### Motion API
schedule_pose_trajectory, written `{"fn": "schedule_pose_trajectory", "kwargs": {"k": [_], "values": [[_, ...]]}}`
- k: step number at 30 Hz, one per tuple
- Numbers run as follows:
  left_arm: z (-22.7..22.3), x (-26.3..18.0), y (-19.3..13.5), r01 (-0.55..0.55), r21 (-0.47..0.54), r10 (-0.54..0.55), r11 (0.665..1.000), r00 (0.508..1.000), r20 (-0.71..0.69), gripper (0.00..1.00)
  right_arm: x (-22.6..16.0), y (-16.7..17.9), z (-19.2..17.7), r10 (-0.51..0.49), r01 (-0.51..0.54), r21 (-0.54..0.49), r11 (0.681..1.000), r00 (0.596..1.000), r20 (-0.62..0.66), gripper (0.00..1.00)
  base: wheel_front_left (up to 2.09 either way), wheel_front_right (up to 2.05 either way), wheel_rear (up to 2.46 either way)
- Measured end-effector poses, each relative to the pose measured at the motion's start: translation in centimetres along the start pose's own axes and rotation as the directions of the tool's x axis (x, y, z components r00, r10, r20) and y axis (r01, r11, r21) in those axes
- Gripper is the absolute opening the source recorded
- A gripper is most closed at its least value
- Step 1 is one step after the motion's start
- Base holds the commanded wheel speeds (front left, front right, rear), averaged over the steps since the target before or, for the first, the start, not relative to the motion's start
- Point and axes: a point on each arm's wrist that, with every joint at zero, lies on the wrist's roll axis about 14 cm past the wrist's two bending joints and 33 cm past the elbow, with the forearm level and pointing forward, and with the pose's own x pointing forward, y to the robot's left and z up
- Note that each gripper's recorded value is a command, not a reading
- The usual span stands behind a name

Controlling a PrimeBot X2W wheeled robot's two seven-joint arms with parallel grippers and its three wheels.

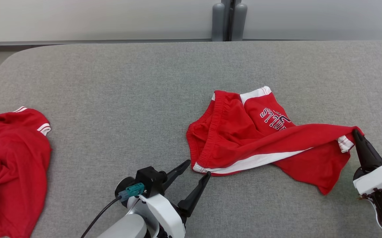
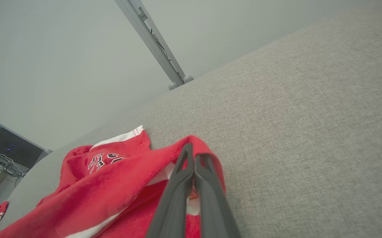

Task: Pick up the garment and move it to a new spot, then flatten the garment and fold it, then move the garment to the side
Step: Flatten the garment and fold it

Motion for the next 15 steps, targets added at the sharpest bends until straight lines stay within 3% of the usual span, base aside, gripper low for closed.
{"fn": "schedule_pose_trajectory", "kwargs": {"k": [15], "values": [[-1.4,1.3,0.3,0.029,0.016,-0.028,0.999,0.997,-0.071,1.0,0.2,-0.6,-0.5,-0.012,0.012,0.0,1.0,1.0,-0.013,0.0,0.0,0.0,0.0]]}}
